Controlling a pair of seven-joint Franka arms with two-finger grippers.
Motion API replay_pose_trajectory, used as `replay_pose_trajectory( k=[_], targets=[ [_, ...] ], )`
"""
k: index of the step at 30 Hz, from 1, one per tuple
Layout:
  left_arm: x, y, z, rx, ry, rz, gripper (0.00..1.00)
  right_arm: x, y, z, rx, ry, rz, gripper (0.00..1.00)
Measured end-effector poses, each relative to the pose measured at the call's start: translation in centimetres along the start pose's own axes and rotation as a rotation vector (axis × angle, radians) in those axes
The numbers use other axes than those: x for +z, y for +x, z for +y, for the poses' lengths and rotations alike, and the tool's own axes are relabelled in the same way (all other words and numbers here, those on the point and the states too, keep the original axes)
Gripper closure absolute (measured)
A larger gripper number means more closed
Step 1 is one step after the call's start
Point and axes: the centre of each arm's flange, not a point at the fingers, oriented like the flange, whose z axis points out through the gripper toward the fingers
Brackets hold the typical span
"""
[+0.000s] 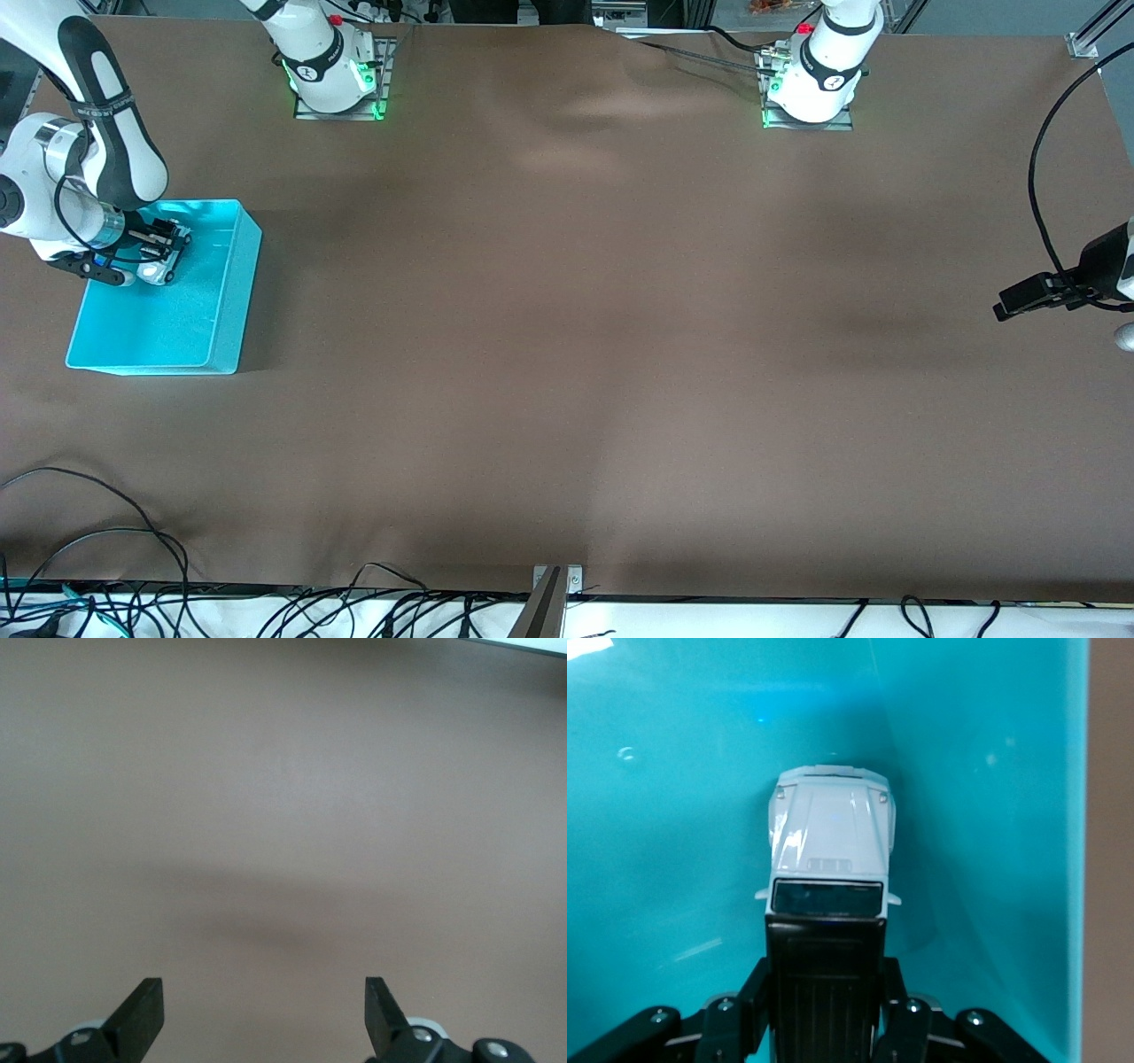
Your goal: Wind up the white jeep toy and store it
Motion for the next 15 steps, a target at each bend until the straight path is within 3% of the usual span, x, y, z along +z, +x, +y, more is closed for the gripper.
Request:
replay_pose_trajectory(
  k=[13,15],
  targets=[
    [0.03,0.01,0.0,0.0,0.0,0.0,0.0,0.63,0.3,0.03,0.0,-0.002,0.009,0.48],
    [0.03,0.01,0.0,0.0,0.0,0.0,0.0,0.77,0.31,0.0,0.0,-0.002,0.009,0.42]
  ],
)
